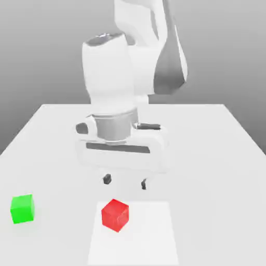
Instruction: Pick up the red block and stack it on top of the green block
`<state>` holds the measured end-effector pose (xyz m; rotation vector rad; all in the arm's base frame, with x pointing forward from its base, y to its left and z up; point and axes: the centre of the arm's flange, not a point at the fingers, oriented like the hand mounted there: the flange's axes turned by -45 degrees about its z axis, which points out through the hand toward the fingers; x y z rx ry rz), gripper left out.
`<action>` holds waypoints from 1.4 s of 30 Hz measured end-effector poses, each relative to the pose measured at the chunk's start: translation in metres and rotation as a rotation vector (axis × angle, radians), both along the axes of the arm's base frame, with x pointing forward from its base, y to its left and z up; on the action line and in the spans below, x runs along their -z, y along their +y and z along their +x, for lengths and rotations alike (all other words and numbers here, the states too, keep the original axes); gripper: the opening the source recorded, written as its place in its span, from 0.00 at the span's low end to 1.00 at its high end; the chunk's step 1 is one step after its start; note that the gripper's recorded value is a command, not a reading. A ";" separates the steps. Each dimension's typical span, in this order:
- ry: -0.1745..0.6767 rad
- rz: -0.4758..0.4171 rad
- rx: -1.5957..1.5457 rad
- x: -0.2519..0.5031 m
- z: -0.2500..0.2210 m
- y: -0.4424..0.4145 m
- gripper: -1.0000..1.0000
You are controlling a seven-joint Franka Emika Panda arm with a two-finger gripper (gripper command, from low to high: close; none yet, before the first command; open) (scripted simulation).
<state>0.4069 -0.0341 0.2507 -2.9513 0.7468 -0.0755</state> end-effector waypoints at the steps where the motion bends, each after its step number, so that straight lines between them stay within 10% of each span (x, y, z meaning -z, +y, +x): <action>1: 0.020 -0.017 0.020 0.011 -0.007 -0.003 0.50; 21: 0.069 -0.082 0.070 0.101 -0.026 -0.011 0.50; 22: 0.072 -0.081 0.071 0.106 -0.027 -0.011 0.00; 42: 0.058 -0.085 0.070 0.051 -0.021 -0.012 0.00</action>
